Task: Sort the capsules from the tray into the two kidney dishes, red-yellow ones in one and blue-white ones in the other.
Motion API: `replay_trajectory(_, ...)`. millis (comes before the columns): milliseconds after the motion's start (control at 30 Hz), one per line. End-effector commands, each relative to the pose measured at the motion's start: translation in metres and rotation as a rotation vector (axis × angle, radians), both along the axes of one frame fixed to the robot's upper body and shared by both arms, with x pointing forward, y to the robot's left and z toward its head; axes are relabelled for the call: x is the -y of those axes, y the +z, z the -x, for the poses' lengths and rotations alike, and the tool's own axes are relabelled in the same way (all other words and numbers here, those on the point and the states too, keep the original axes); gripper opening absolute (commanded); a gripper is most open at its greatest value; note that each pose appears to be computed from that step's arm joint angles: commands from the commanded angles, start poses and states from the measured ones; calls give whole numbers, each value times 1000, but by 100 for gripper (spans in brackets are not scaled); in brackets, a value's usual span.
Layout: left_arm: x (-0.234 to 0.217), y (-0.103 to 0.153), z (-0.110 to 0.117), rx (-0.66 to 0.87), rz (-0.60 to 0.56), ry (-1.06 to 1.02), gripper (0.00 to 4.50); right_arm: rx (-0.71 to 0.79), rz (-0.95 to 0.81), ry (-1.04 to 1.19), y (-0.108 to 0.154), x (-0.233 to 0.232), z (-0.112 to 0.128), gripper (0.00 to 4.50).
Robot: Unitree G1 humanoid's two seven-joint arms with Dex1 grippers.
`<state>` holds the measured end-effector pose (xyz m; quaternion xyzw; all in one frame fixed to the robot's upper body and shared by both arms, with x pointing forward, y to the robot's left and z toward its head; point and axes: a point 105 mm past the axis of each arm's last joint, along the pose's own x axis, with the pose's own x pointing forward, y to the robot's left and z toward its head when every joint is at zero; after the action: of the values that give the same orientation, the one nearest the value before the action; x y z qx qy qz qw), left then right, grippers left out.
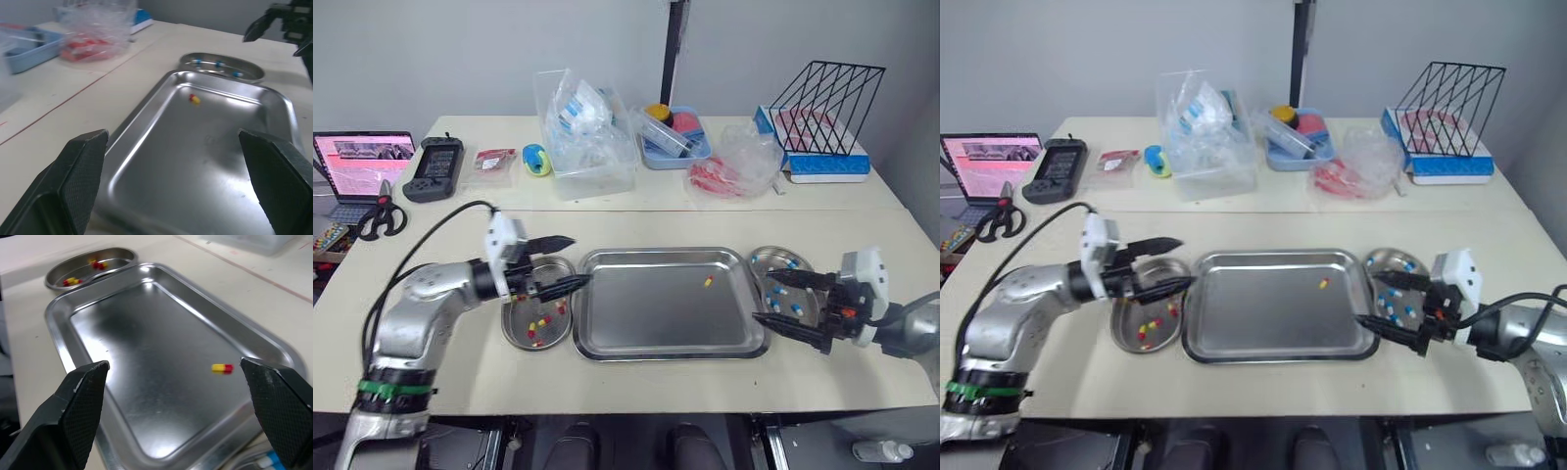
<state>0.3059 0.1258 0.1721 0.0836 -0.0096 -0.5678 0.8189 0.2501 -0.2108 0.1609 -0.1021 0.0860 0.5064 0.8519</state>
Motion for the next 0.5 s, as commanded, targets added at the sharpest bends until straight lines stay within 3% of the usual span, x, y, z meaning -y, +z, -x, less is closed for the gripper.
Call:
replay_trajectory(33,40,-6,-2,13,-19,-98,446,27,21,27,2,-4,-3,450)
replay_trajectory(300,122,-36,-12,-48,-109,-144,446,31,21,7,-5,-3,-7,450)
replay_trajectory(500,168,-46,-32,-70,-169,-51,446,31,11,-8,-8,-4,-7,450)
